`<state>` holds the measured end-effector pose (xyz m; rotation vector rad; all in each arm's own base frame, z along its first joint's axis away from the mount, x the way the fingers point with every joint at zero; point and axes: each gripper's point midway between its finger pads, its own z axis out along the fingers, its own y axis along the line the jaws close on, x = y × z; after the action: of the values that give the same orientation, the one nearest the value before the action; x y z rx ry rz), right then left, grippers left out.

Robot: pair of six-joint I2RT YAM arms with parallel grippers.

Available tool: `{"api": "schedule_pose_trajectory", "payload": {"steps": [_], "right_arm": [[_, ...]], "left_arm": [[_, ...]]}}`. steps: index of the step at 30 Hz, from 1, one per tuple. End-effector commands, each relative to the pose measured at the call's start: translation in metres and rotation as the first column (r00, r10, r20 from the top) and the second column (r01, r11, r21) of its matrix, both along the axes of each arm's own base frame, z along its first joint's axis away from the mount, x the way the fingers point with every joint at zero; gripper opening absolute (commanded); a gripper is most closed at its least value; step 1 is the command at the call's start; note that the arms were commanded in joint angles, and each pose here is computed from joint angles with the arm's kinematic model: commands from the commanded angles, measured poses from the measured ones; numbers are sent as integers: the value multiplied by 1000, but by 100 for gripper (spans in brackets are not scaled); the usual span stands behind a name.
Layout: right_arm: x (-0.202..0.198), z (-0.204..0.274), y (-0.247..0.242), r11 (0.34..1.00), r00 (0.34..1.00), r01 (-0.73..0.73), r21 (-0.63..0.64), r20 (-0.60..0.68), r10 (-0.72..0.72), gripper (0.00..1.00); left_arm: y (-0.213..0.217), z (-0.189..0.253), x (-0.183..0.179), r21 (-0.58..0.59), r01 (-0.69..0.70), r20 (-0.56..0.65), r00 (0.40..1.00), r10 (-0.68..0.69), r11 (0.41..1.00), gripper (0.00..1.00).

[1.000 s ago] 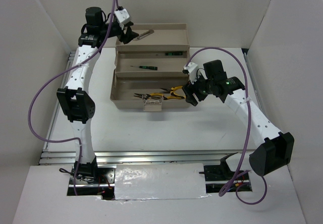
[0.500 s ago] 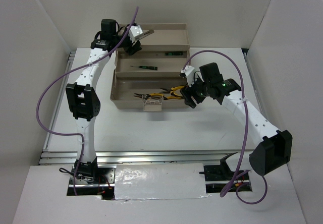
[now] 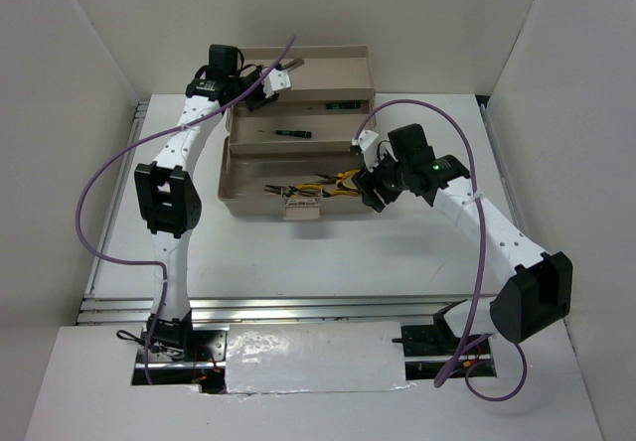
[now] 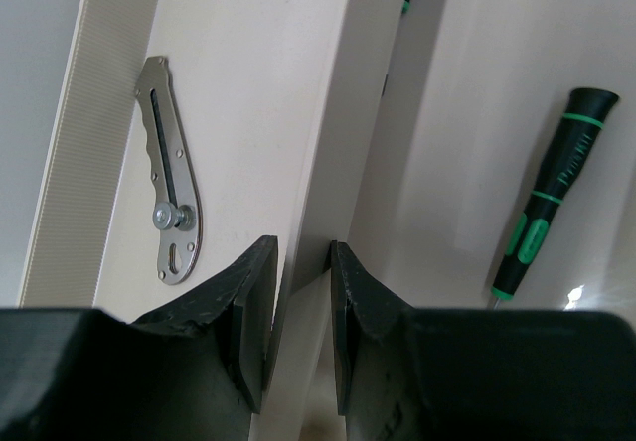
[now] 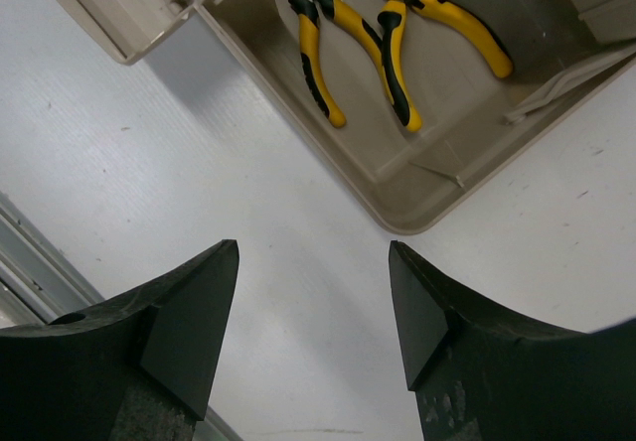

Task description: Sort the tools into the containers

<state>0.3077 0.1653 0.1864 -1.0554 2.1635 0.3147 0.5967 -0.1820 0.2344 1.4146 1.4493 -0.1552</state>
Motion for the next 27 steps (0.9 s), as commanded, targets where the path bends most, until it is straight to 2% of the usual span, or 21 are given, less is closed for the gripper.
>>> {"api": "schedule_pose_trajectory", "payload": {"steps": [1, 2, 4, 7, 11, 15, 18, 19, 20, 23, 25, 27], "right_arm": [[6, 2, 12, 1000, 998, -20, -1, 61, 20, 68], [6, 3, 14, 1000, 997, -26, -2, 72, 26, 67], [5, 2, 20, 999, 995, -44, -14, 90, 45, 62], [4, -1, 28, 998, 993, -59, -35, 104, 63, 59], [-2, -7, 43, 994, 987, -94, -64, 123, 101, 62], [-19, -19, 64, 980, 971, -171, -105, 151, 186, 63], [-32, -33, 80, 967, 964, -218, -135, 125, 235, 63], [-33, -36, 83, 966, 965, -218, -138, 118, 234, 62], [-39, -38, 91, 961, 961, -237, -145, 113, 254, 54], [-36, -49, 105, 965, 969, -217, -150, 90, 232, 45], [-34, -42, 118, 977, 976, -188, -99, 92, 197, 38], [-35, -42, 131, 984, 981, -171, -58, 89, 175, 36]], "left_arm": [[-9, -1, -29, 45, 53, -47, 998, -51, 998, 10], [-9, -3, -31, 46, 56, -52, 997, -54, 997, 4], [-11, 3, -38, 55, 72, -44, 997, -69, 996, 0], [-14, 3, -53, 74, 118, -66, 991, -113, 990, 0], [-19, 16, -67, 68, 147, -52, 988, -143, 987, 0], [-17, 18, -65, 70, 118, -35, 993, -116, 991, 0], [-16, 16, -61, 76, 112, -37, 993, -109, 991, 0], [-15, 19, -60, 78, 109, -31, 994, -107, 991, 0], [-16, 17, -59, 75, 107, -37, 994, -104, 991, 0], [-16, 18, -55, 67, 99, -29, 995, -97, 993, 0], [-17, 20, -53, 50, 92, -25, 996, -91, 995, 0], [-19, 22, -51, 46, 93, -17, 996, -92, 995, 0]]}}
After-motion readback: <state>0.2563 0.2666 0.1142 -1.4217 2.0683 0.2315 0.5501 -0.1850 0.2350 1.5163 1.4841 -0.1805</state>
